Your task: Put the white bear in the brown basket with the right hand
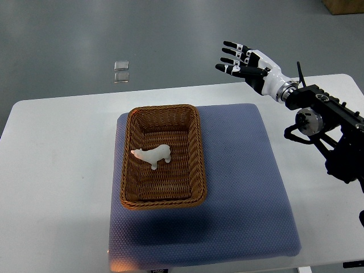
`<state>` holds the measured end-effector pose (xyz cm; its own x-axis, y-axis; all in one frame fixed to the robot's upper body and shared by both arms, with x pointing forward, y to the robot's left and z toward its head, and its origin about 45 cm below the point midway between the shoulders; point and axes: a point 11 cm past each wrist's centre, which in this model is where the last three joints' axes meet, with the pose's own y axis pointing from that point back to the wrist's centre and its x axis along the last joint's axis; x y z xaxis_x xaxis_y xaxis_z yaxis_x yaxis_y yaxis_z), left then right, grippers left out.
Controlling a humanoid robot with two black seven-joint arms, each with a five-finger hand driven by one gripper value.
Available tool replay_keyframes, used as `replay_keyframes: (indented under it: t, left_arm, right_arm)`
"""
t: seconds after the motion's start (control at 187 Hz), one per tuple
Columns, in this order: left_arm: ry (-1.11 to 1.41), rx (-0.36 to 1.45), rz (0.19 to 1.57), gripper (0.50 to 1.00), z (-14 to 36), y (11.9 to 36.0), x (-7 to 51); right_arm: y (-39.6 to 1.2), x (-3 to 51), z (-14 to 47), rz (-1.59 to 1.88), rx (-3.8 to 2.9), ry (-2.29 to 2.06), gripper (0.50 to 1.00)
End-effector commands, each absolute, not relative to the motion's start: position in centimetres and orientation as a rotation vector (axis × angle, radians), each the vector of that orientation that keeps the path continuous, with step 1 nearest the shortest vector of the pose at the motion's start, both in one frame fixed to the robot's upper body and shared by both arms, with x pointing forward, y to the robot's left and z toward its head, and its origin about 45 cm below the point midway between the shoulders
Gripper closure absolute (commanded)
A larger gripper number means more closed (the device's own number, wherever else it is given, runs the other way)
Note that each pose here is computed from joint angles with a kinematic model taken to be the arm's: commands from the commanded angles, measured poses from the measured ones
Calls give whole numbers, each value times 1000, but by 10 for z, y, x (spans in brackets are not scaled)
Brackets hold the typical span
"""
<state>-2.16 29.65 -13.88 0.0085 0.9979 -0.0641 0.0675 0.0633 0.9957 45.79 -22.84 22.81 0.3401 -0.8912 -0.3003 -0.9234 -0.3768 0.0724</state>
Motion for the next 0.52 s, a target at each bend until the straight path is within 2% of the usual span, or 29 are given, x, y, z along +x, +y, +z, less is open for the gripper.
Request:
replay_keyframes:
  t: [0.0, 0.08, 0.235, 0.513]
  left_arm:
    - [1280, 1216, 1122, 500, -139, 296, -22]
    - [1280, 1216, 1122, 500, -139, 296, -22]
    - [1279, 1217, 1120, 500, -139, 297, -22]
    - [1282, 1214, 1126, 500, -139, 297, -21]
  right_arm:
    - [-227, 450, 214, 590, -2350, 1633, 603]
    - [-236, 451, 207, 657, -2263, 1634, 583]
    - [-257, 453, 199, 741, -2077, 1618, 579]
    - [-268, 455, 187, 812, -1908, 1609, 576]
